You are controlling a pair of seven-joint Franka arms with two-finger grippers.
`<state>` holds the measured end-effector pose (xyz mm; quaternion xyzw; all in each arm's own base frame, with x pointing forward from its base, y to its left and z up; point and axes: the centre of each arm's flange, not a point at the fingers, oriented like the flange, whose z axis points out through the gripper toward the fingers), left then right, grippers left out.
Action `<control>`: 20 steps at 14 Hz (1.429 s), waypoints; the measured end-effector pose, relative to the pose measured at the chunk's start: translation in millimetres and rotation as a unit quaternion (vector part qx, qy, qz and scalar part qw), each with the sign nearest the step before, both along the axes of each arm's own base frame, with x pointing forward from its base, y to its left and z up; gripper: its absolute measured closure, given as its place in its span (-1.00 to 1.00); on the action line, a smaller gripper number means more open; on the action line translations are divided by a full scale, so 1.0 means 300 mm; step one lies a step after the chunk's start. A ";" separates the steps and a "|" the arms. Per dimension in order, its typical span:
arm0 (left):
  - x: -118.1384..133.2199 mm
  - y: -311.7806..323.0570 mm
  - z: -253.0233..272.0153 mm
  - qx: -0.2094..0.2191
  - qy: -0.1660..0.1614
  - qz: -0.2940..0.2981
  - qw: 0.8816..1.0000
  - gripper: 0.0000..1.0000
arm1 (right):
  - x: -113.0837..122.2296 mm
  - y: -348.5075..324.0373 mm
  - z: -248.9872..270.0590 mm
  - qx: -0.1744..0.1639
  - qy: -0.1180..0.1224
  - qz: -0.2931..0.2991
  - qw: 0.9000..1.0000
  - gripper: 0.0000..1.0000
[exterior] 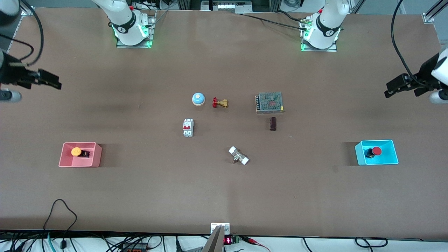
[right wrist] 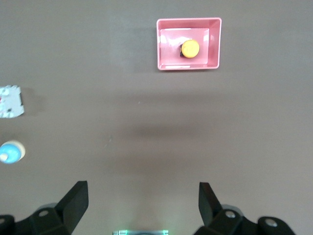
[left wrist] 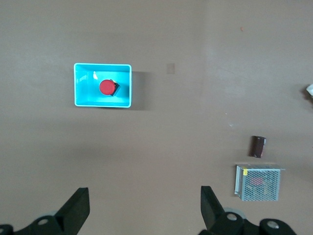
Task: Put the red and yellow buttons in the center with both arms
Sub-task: 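Reach the right gripper to the pink box while the left gripper reaches the cyan box, then grasp the yellow button with the right gripper while the left gripper grasps the red button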
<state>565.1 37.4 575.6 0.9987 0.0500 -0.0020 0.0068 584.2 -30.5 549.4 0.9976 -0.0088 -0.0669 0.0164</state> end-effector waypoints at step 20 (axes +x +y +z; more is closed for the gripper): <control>0.311 0.378 -1.031 0.001 0.006 -0.015 1.000 -1.00 | 0.372 -0.236 -1.006 -0.042 -0.044 0.027 0.998 -1.00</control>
